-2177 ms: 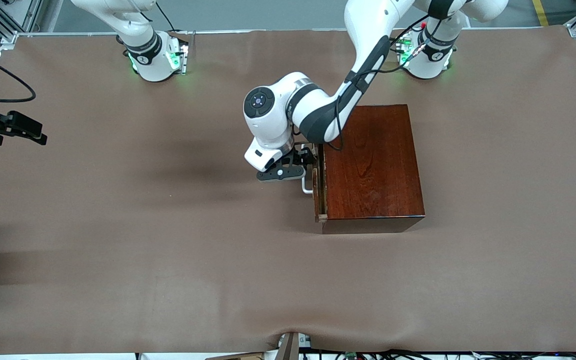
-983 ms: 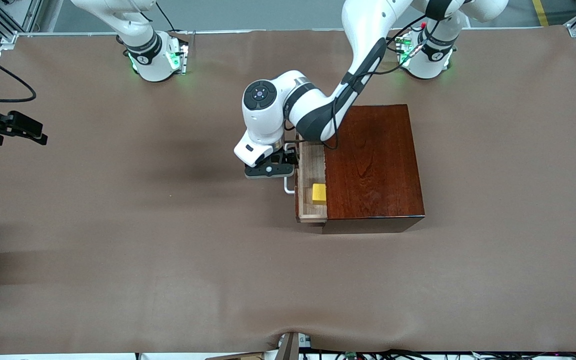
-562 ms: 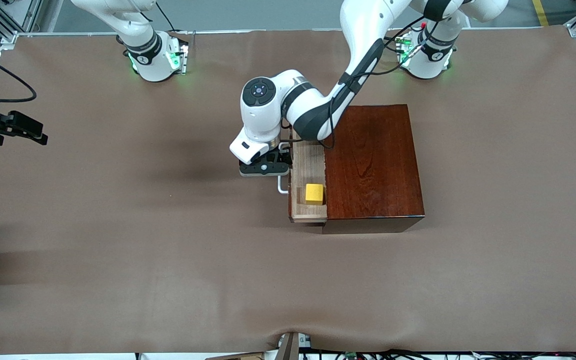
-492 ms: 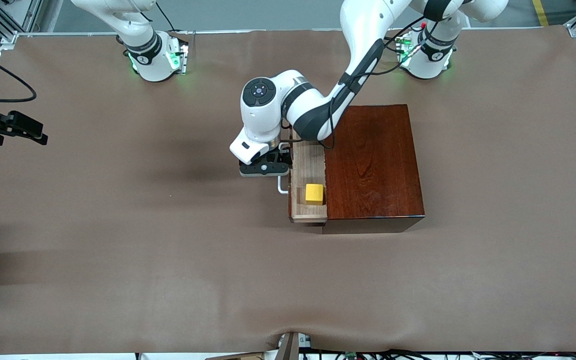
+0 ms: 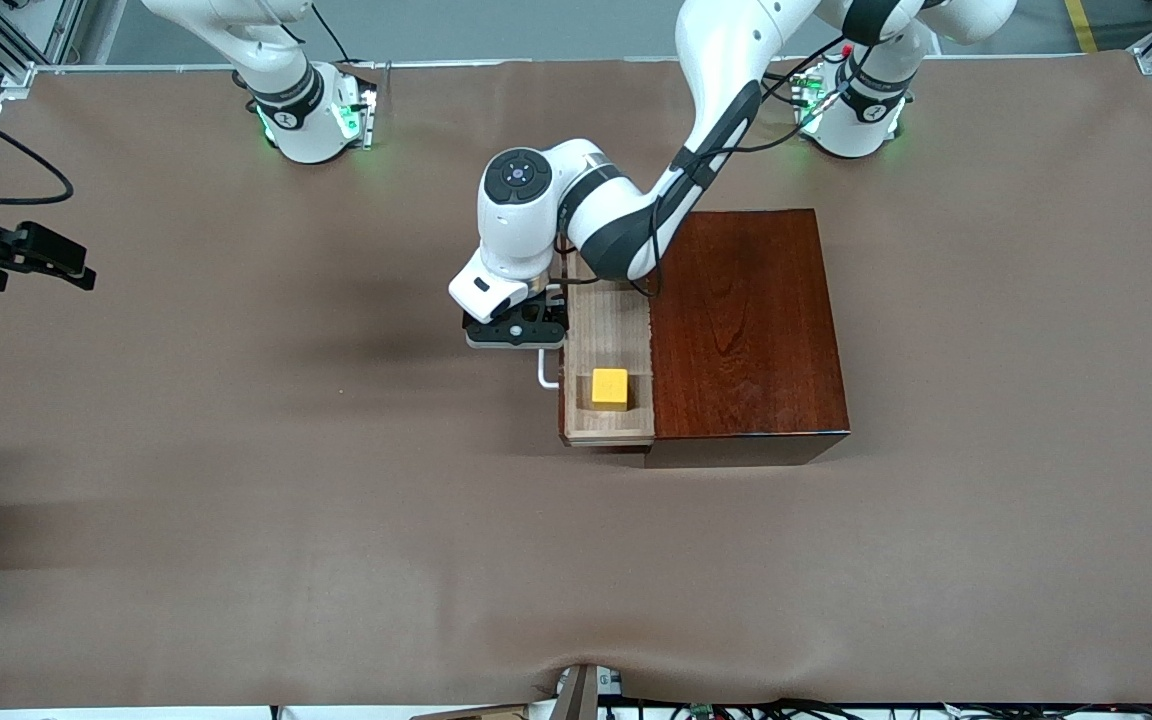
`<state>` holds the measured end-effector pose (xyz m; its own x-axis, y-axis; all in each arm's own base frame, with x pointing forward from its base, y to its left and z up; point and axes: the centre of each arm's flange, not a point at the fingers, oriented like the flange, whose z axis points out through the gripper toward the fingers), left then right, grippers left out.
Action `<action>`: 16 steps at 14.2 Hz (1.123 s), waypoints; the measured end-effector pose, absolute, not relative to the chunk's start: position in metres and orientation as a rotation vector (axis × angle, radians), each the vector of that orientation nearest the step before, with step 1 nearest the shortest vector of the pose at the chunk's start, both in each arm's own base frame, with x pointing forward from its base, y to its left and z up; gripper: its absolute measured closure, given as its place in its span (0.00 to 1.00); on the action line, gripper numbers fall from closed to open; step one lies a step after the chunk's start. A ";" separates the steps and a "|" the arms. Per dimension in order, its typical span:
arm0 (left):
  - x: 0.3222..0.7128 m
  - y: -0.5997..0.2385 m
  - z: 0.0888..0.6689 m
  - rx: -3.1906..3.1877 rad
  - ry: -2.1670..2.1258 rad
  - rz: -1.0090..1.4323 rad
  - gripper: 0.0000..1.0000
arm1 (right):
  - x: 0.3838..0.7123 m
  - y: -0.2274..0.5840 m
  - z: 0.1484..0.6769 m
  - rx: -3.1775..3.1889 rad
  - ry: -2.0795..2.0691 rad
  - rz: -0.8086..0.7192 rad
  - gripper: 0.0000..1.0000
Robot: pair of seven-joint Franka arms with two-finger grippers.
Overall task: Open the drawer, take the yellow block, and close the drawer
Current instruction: 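Pull the drawer handle outward with the left gripper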
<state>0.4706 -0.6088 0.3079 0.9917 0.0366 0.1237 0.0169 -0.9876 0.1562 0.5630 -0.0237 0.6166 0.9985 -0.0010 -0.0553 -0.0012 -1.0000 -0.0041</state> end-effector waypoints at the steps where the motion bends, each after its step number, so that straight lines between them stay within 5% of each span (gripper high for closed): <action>1: 0.471 -0.610 0.309 2.970 0.039 0.198 0.00 | 0.563 -0.024 0.617 -3.136 0.001 0.087 0.00; 8: 0.474 -0.612 0.312 2.950 0.044 0.216 0.00 | 0.563 -0.023 0.617 -3.136 0.001 0.085 0.00; 16: 0.484 -0.609 0.394 2.862 0.117 0.279 0.00 | 0.563 -0.023 0.617 -3.136 -0.001 0.085 0.00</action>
